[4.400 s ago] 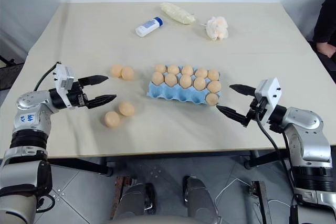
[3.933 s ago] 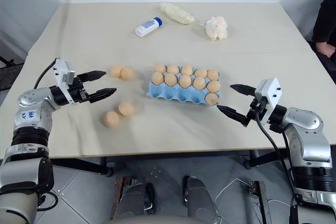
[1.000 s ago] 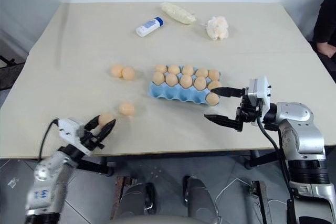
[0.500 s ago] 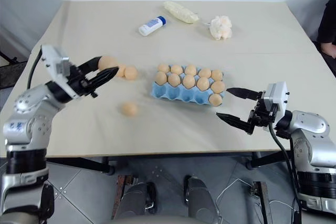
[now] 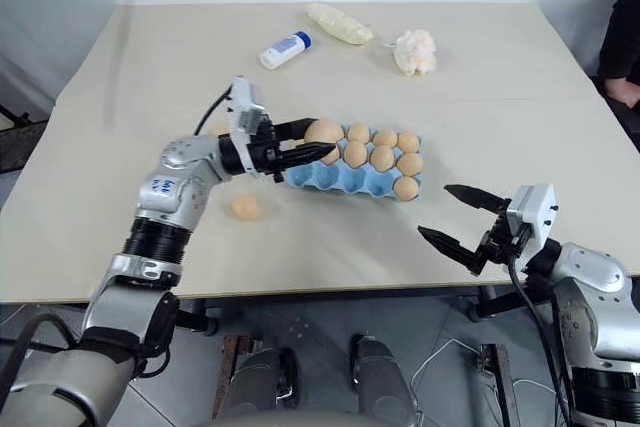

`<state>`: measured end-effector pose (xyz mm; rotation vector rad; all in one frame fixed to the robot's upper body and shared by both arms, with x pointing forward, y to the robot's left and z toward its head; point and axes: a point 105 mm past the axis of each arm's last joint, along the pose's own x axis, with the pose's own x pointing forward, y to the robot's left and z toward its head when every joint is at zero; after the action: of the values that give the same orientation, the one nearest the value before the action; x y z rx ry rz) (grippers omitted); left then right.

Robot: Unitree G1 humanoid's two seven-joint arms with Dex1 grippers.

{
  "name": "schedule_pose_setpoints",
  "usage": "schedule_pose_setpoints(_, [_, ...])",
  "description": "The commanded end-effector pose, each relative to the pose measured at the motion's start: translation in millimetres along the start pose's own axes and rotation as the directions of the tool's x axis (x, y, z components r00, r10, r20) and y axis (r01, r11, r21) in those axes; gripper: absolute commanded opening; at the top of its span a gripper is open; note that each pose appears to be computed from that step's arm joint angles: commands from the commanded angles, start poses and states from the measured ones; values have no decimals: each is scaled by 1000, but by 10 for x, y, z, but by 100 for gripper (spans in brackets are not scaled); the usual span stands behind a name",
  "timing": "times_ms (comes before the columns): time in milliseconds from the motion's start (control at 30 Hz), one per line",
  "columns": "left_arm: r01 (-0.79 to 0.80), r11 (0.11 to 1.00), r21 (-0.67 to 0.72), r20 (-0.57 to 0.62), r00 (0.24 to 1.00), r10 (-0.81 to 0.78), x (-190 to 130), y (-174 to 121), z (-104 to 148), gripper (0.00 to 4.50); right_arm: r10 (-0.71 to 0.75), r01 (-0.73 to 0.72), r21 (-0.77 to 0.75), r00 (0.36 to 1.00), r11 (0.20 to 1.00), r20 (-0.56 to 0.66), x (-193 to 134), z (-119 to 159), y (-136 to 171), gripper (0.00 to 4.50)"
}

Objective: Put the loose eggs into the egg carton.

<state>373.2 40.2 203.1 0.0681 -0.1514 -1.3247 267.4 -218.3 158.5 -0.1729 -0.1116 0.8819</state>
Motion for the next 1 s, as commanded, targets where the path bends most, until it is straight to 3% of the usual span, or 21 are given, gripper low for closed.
schedule_pose_setpoints(33, [20,999,43,-12,1000,-20,192,6,64,191,-29,31,-47,999,998,33,-60,113,-9,450])
schedule_pose_setpoints(367, [56,995,78,-96,994,-49,755,-89,-60,191,-70,70,-38,998,997,10,-161,6,-39,450])
schedule_pose_setpoints(733, [-5,994,105,-170,985,23,915,-48,-224,191,-88,88,-43,996,995,0,-173,-23,-30,450])
schedule_pose_setpoints(767, [-5,995,103,-170,985,23,918,-50,-229,259,-88,88,-44,996,995,0,-156,-9,-23,450])
schedule_pose_setpoints(967, [-5,995,96,-149,989,19,911,-45,-189,447,-89,89,-47,996,995,-3,-107,45,-20,450])
schedule_pose_setpoints(1000, [-5,995,97,-145,989,19,903,-39,-172,449,-89,89,-47,996,995,-4,-105,51,-21,450])
